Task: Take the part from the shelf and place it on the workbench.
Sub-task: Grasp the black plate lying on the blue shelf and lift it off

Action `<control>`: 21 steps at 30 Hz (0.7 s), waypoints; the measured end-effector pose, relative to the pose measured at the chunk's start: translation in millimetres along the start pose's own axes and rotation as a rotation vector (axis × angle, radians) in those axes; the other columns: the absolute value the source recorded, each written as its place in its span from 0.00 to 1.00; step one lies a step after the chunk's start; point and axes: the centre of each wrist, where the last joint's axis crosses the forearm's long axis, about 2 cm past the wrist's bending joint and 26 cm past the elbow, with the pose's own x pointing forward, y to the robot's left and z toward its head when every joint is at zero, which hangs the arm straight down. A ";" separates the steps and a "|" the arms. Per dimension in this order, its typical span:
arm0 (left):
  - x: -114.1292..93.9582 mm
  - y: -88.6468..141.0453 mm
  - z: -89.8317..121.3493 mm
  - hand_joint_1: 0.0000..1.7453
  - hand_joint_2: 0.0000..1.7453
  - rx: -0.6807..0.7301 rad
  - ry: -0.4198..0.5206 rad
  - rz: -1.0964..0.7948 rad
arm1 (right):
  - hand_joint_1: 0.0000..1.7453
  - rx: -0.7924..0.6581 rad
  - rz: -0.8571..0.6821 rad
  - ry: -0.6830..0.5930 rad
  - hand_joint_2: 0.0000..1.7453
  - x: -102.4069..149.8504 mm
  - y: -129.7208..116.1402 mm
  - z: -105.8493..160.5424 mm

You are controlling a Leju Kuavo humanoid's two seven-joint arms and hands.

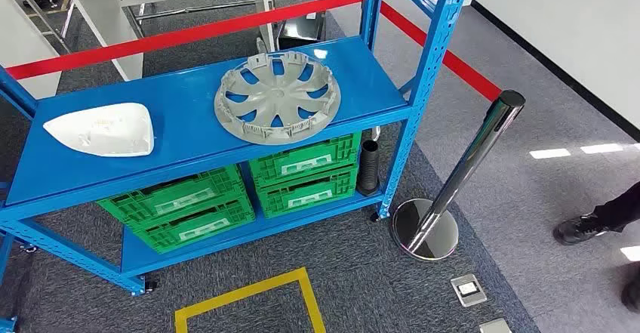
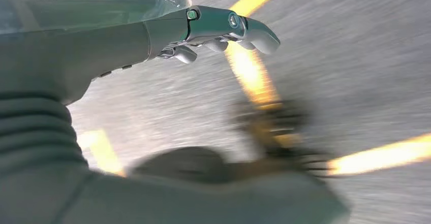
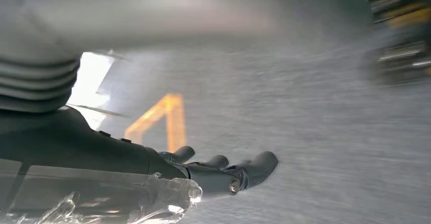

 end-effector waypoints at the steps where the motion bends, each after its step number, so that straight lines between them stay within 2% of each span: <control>1: -2.3 0.1 0.5 0.00 1.00 0.000 0.005 0.000 | 0.00 0.000 0.000 -0.004 1.00 2.2 0.0 -0.4; 7: -9.2 -0.6 1.6 0.00 1.00 -0.002 0.024 0.008 | 0.00 0.001 -0.010 -0.032 1.00 13.8 0.7 -1.8; 18: 8.7 -15.5 -3.1 0.00 1.00 -0.008 0.002 0.082 | 0.00 0.038 -0.101 -0.077 1.00 36.8 12.1 -4.4; 21: 11.3 -18.3 -3.7 0.00 0.25 -0.011 -0.001 0.093 | 0.00 0.045 -0.113 -0.082 1.00 40.4 14.7 -4.7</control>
